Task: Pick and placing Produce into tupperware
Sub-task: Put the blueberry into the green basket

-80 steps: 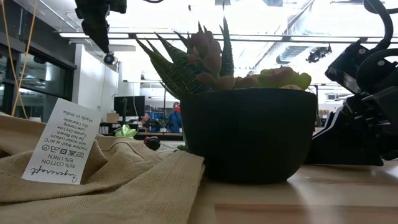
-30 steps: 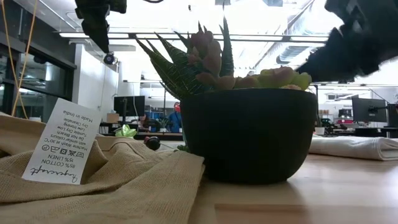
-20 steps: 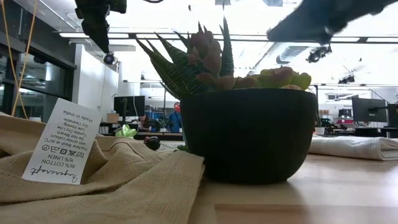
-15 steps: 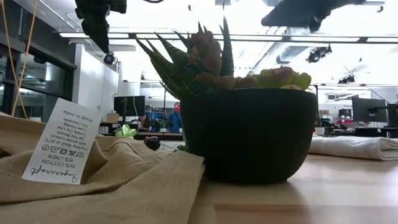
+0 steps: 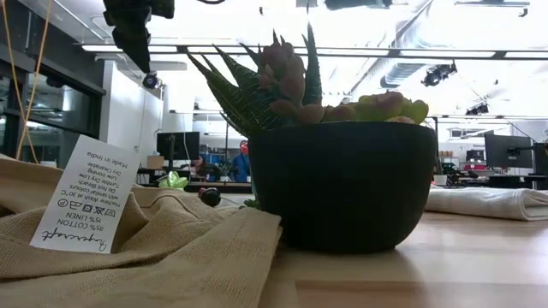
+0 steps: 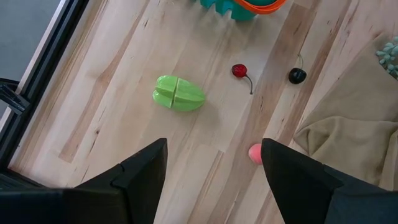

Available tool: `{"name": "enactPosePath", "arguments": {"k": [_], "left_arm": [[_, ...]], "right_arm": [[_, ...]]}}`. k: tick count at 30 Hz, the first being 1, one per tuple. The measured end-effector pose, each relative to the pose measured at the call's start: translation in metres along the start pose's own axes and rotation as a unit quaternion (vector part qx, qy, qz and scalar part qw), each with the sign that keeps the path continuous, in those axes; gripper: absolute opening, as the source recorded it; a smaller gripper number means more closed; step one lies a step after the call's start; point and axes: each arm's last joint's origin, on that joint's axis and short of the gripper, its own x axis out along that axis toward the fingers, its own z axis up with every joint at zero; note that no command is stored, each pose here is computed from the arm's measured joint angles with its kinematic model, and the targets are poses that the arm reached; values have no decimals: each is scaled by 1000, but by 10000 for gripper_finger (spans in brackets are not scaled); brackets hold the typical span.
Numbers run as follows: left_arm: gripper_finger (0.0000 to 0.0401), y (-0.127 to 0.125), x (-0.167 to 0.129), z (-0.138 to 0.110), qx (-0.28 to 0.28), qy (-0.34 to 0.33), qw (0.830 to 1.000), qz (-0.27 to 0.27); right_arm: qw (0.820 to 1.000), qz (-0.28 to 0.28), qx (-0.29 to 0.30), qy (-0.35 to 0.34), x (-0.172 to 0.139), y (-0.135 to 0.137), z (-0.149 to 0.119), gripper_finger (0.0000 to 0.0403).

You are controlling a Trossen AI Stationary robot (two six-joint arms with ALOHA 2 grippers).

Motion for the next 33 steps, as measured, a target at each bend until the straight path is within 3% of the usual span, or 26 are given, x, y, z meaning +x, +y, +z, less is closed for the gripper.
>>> {"name": "enactPosePath", "arguments": {"k": [6,15,23,33], "left_arm": [[248,0,0,0,0,-1,1000,0],[248,0,0,0,0,-1,1000,0],[248,0,0,0,0,-1,1000,0],[248,0,0,0,0,-1,1000,0]], "right_arm": [[997,21,30,73,41,-26,13,53],[977,39,79,194,109,-56,26,53],[943,67,122,303,157,-59,24,53],[888,121,173,409,191,-55,-14,53]]}}
